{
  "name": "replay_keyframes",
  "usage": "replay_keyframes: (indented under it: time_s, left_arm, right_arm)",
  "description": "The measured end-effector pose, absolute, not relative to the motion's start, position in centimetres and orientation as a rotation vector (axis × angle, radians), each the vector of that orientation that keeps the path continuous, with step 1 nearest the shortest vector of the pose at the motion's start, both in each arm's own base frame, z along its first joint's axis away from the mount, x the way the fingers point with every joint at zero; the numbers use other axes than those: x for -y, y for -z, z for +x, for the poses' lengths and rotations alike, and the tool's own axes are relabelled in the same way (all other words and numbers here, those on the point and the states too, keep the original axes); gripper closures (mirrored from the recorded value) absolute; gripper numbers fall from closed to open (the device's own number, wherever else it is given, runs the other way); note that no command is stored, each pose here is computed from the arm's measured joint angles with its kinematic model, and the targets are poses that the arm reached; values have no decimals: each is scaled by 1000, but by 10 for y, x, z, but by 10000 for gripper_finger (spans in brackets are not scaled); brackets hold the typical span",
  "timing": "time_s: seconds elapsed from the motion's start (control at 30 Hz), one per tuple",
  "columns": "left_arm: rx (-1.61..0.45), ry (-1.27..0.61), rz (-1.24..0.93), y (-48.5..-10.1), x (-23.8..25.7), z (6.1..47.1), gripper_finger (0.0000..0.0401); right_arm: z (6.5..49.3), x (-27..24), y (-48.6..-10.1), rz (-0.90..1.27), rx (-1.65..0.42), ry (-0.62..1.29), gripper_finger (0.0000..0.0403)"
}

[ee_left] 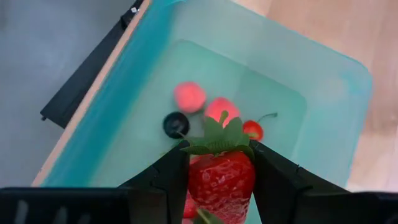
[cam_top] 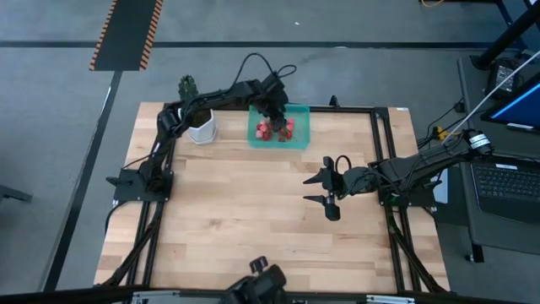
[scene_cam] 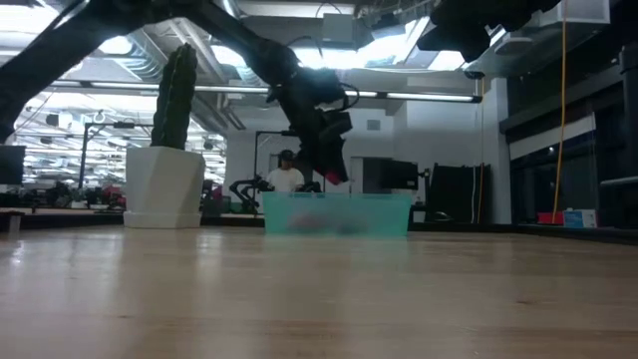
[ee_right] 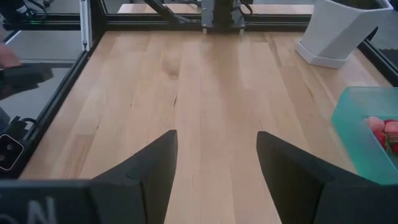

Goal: Pick and placing Produce into tupperware
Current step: Put the strawberry into the container

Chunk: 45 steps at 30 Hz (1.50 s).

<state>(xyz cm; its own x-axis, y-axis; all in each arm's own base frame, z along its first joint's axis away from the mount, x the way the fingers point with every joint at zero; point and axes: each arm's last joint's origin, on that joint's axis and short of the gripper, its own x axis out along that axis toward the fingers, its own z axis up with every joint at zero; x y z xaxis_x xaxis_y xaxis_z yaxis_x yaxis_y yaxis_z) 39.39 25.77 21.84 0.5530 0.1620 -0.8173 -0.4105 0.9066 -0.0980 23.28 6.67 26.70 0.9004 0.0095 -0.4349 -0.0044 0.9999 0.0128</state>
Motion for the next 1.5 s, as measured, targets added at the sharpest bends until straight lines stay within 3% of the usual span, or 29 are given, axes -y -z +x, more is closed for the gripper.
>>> replay_keyframes:
  time_s: [0.77,1.17,1.5]
  left_arm:
    - [-1209,-449,-389,-182,-287,342,261]
    - [-1178,-458,-374,-179,-289,344,256]
    - [-1156,-463,-343,-180,-291,346,226]
  right_arm:
    - [233,-67,-267,-16,-455,-13,181]
    - [233,-67,-267,-19,-454,-13,181]
    - [233,-67,-267,-20,-456,-13,181]
